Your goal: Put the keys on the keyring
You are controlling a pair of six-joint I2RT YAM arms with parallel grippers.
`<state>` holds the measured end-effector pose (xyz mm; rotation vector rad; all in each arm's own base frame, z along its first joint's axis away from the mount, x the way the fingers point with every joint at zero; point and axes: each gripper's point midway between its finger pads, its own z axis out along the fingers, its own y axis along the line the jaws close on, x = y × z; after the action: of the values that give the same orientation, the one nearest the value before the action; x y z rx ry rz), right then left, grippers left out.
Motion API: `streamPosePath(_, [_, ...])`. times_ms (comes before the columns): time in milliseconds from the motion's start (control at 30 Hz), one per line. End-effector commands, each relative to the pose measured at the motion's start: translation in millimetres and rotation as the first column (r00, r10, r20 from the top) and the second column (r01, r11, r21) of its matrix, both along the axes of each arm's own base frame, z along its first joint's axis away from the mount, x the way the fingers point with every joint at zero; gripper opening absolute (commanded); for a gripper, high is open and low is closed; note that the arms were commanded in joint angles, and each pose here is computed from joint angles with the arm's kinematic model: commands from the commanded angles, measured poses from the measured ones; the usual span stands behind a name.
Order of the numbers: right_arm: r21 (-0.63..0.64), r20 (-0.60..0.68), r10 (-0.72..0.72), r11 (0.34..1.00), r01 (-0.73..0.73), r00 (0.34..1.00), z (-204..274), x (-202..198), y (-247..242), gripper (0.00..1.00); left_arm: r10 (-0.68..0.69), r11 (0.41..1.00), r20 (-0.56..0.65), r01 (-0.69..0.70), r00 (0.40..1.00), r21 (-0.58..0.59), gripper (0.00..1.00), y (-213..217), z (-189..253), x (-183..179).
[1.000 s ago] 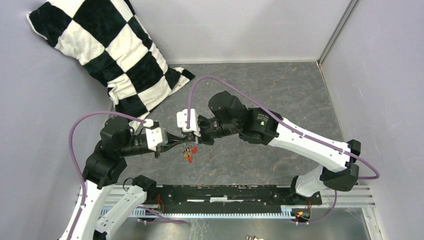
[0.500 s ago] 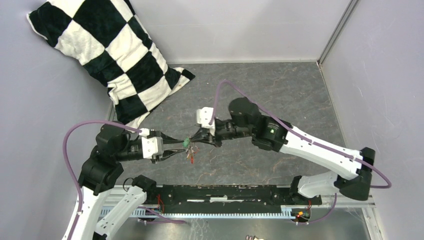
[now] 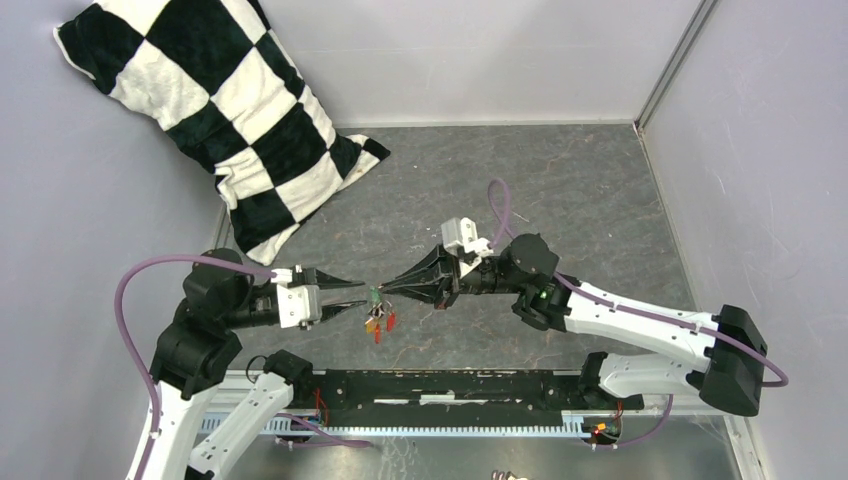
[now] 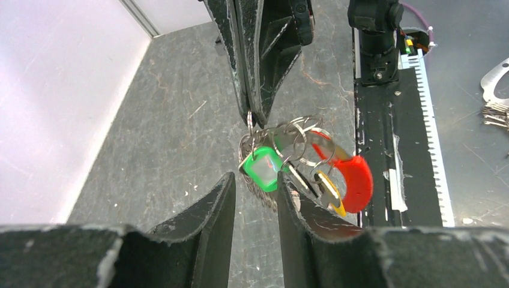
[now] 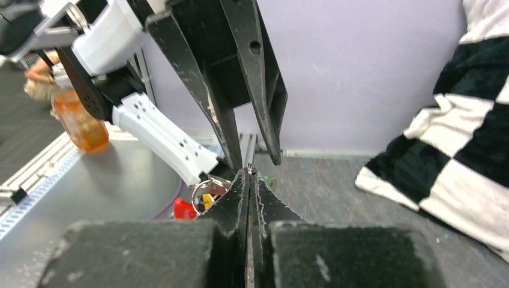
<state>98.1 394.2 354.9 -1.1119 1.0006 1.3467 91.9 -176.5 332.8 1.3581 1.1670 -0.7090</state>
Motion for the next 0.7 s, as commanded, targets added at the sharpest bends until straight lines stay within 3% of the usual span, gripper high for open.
streamPosePath(0, [0.283, 0.013, 0.044, 0.958, -0.046, 0.999, 61.3, -13.6, -17.3, 0.0, -0.002, 0.998, 0.069, 0.006, 0.998, -0.055, 0.39, -1.0, 25.4, -2.5])
streamPosePath(367, [0.346, 0.015, 0.063, 0.936, -0.064, 0.998, 67.6, -12.4, -10.2, 0.0, -0.005, 0.994, 0.057, 0.011, 0.998, -0.112, 0.41, -3.1, 46.2, -7.0])
streamPosePath(500, [0.322, 0.02, 0.082, 0.943, -0.084, 0.996, 64.0, -14.3, -3.3, 0.0, -0.001, 0.993, 0.069, 0.009, 0.998, -0.121, 0.51, -2.4, 50.2, -7.8])
streamPosePath(667, [0.278, 0.024, 0.121, 0.953, -0.123, 0.992, 59.5, -18.6, 4.7, 0.01, -0.003, 0.993, 0.103, 0.015, 0.995, -0.118, 0.47, -1.4, 50.4, -8.9])
